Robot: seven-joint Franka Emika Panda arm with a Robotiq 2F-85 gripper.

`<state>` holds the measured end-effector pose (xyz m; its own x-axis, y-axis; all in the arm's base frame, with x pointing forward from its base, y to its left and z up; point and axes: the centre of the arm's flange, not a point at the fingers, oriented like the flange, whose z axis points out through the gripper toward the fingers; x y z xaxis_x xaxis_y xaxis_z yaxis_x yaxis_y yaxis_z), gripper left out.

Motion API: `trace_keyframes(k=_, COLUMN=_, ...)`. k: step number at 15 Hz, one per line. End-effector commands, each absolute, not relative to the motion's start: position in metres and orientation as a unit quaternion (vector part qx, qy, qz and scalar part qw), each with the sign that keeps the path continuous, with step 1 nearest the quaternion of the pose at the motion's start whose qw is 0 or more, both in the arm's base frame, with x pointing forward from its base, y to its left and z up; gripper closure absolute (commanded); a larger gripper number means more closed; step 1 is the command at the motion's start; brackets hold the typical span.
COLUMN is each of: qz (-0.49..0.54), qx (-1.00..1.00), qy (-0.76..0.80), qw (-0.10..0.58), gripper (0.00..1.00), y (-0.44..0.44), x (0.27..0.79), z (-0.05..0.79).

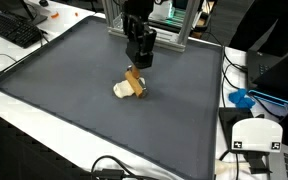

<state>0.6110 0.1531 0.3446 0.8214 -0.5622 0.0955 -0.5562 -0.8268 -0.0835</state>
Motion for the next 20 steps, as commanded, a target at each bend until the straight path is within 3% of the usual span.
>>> trace_keyframes(k=1, qz=-0.009, qx=-0.959, qy=0.282, qw=0.018, gripper=0.71, y=0.158, x=0.602, z=0.32)
trace_keyframes(k=10, qz=0.001, qx=-0.964, qy=0.267, qw=0.011, gripper=0.71, y=0.16, x=0.6, z=0.324)
trace_keyframes(k=20, qz=-0.091, qx=-0.957, qy=0.276, qw=-0.006, gripper=0.71, y=0.152, x=0.608, z=0.313)
